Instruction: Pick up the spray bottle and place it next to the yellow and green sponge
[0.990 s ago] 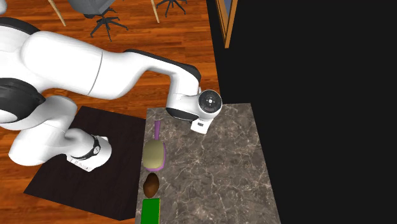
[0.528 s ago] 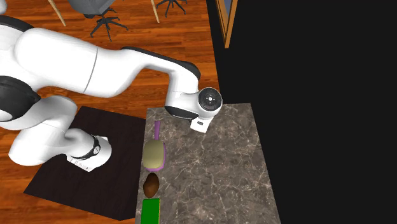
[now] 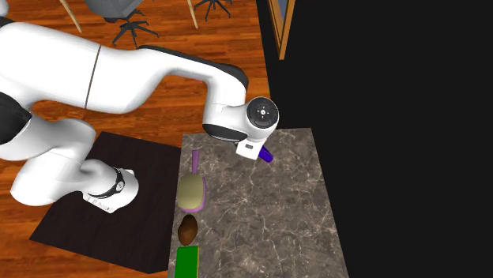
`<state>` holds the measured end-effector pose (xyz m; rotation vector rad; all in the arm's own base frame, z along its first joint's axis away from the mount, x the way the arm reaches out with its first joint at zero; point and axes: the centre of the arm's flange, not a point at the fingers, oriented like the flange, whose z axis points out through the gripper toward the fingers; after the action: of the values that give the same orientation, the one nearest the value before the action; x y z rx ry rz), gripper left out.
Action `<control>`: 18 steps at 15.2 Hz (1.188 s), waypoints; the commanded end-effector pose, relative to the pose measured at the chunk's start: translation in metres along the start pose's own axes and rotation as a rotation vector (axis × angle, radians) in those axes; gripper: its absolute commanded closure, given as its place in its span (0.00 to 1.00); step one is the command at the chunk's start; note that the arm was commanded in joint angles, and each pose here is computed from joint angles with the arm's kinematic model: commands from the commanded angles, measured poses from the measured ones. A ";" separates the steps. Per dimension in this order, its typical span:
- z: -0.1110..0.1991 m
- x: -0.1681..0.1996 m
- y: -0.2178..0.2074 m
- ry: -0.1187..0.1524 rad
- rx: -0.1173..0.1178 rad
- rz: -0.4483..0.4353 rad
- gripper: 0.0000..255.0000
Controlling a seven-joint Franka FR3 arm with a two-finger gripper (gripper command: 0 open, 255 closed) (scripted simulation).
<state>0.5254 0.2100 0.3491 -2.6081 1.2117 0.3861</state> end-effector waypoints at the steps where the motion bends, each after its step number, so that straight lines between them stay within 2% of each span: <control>1: -0.010 -0.004 -0.001 0.000 -0.001 0.000 1.00; 18: -0.094 -0.034 -0.011 0.000 -0.001 0.000 1.00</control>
<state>0.5251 0.2103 0.4434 -2.6086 1.2112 0.3868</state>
